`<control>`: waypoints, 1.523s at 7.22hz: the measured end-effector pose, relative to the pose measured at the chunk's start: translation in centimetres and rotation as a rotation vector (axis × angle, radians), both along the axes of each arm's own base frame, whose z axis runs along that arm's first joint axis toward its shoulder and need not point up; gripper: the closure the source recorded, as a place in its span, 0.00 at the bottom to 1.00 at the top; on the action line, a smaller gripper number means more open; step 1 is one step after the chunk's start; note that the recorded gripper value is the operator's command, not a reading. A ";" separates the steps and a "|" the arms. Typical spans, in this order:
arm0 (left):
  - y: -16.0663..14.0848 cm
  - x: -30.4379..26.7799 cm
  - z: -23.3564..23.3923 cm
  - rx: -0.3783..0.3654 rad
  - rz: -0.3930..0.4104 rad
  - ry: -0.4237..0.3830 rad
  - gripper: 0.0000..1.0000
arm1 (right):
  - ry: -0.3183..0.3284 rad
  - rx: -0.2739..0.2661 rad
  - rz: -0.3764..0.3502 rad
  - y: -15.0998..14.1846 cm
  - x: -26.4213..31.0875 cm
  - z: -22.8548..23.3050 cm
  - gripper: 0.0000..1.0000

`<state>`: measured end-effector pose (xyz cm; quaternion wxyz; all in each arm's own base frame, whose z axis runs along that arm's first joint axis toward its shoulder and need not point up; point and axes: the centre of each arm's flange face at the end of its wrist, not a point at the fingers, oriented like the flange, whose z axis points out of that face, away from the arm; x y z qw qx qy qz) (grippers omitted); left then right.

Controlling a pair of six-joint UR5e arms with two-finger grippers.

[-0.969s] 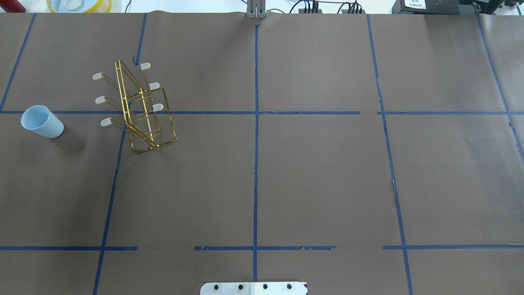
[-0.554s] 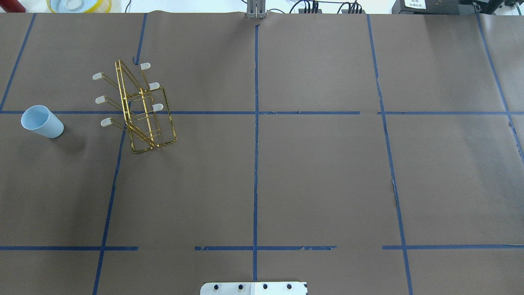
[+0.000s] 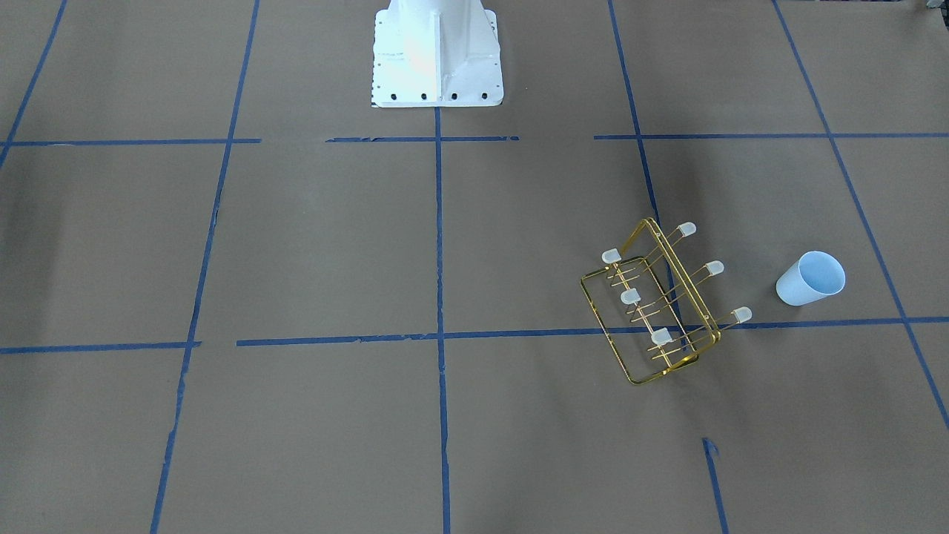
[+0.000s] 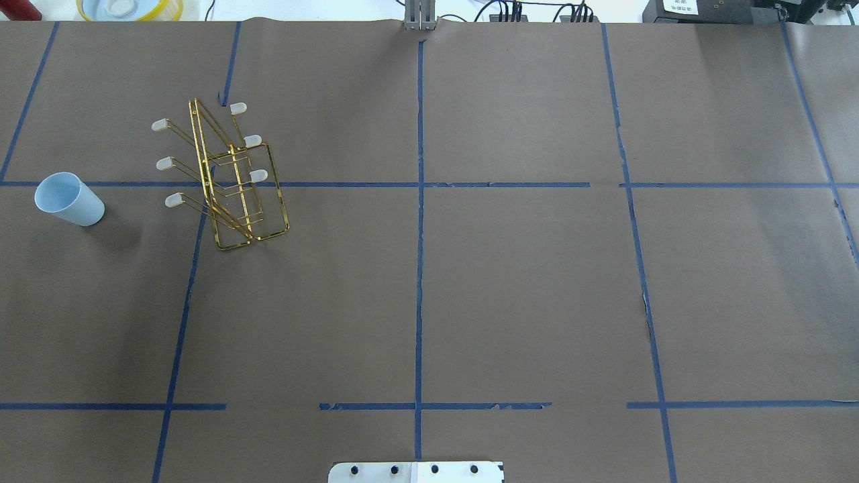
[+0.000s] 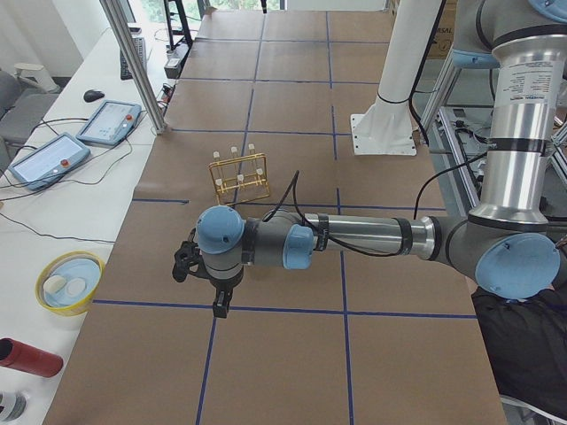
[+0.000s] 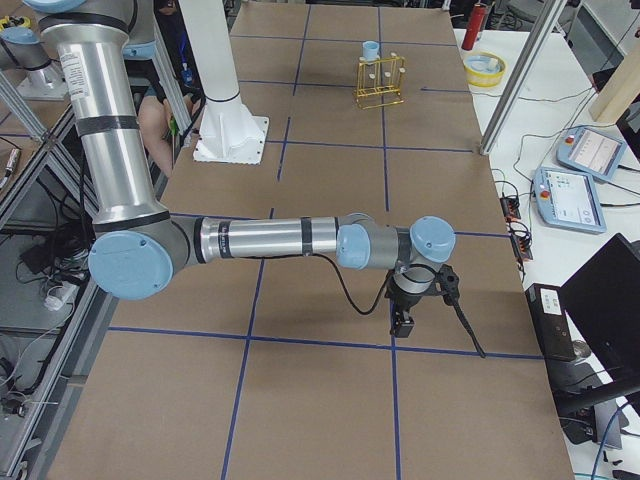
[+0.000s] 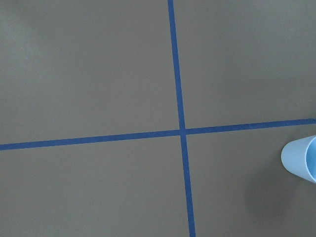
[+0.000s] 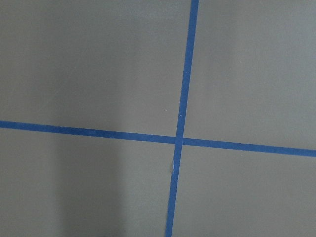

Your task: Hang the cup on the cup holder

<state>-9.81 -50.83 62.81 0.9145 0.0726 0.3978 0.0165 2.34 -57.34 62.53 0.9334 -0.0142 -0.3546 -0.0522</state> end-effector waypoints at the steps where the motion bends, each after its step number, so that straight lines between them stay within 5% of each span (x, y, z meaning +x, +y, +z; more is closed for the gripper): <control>1: -0.1 0.0 -0.1 0.000 0.000 0.000 0.00 | 0.000 0.000 0.000 0.0 0.0 0.0 0.00; 11: -0.6 0.0 -1.0 -0.004 -0.020 0.001 0.00 | 0.000 0.000 0.000 0.0 0.0 0.0 0.00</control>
